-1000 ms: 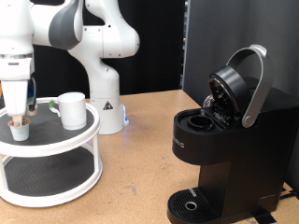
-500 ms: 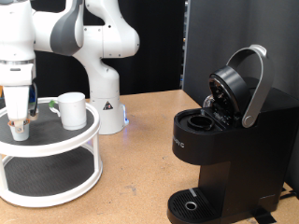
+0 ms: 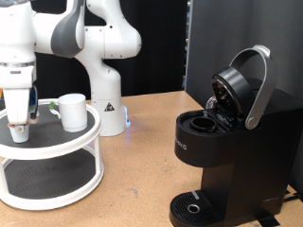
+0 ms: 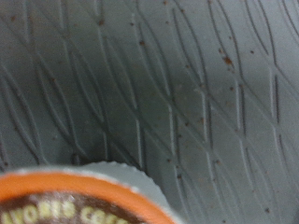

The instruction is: Make a cup of coffee with the keurig machine

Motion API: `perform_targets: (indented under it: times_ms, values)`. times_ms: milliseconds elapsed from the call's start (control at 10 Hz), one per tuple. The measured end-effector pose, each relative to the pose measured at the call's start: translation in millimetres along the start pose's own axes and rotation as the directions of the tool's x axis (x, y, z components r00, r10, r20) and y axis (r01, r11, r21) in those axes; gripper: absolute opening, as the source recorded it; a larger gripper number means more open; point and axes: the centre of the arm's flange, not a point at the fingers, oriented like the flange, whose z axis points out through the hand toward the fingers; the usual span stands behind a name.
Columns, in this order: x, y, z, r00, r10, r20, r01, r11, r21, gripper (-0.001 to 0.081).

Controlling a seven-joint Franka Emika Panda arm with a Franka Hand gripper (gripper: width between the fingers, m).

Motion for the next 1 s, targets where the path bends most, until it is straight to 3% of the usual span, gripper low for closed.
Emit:
perform_targets:
  times_ms: [300,600,1000]
  values:
    - [-1.0,0.6,-2.5,1.0,0.01,-0.002,-0.009,1.0,0.015,0.0438]
    - [-5.1,7.1,-37.9,0.999,0.037,-0.028,-0.035,0.996,0.087,0.0438]
    - [-9.1,16.5,-92.4,0.999,-0.017,-0.048,0.019,0.999,0.036,0.0438]
